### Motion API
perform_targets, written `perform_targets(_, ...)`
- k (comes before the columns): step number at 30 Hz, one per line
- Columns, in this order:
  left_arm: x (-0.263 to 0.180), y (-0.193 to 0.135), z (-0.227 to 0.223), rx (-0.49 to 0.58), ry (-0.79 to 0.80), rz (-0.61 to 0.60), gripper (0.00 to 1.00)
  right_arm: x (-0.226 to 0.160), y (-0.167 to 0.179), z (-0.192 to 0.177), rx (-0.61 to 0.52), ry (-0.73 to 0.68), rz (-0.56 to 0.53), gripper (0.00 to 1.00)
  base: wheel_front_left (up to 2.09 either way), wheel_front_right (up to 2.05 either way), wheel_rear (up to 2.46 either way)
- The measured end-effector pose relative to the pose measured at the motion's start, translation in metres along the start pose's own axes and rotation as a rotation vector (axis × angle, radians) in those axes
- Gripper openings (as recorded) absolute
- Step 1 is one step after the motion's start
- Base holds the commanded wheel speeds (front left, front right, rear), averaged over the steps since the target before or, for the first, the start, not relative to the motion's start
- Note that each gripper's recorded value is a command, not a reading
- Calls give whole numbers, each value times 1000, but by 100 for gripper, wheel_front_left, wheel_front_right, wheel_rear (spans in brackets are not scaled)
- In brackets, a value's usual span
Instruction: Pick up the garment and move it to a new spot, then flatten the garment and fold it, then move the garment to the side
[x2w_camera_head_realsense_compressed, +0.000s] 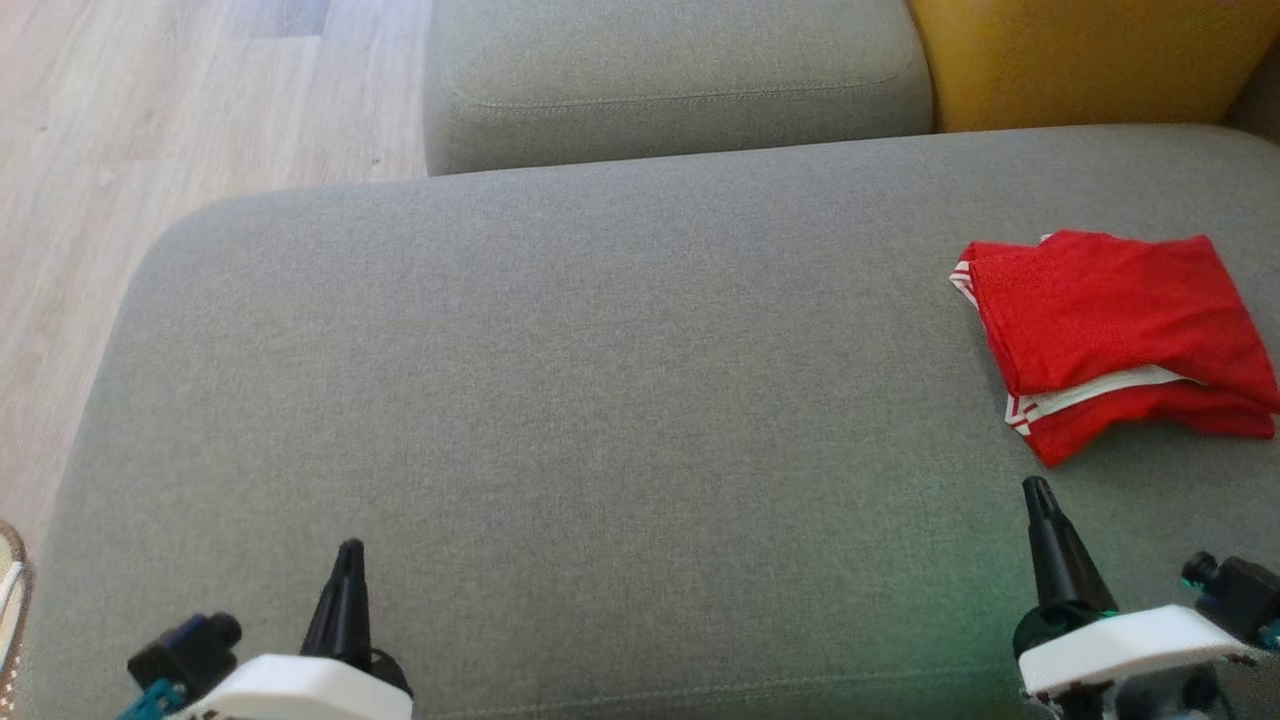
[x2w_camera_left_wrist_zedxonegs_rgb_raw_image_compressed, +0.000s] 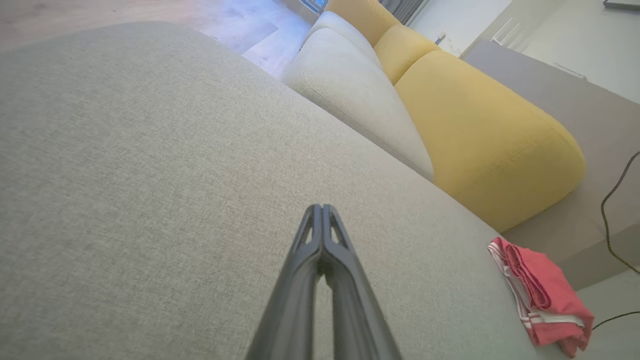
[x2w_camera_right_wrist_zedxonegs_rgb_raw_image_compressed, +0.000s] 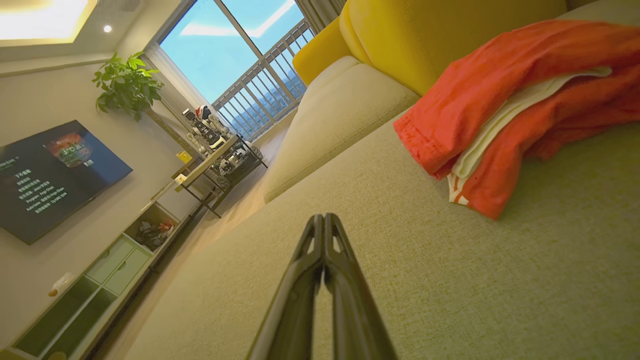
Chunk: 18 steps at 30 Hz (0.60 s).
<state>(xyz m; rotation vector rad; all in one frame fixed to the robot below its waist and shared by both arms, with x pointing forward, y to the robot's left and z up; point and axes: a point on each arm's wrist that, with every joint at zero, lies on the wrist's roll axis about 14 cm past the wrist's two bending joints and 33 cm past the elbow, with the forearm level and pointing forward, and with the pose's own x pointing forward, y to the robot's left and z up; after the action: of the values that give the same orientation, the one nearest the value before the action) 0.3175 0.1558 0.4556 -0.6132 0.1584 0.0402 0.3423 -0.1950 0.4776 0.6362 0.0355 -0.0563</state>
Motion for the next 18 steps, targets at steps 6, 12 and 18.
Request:
perform_targets(6, 3, 2, 0, -70, 14, 7, 0, 4, 0, 2, 69, 0, -6, 0, 0, 0, 0)
perform_targets(12, 8, 4, 2, -152, 20, 9, 0, 4, -4, 0, 149, 9, -24, 0, 0, 0, 0)
perform_targets(18, 12, 6, 5, -222, 20, 14, 0, 8, -5, 2, 220, 9, -29, 0, 0, 0, 0)
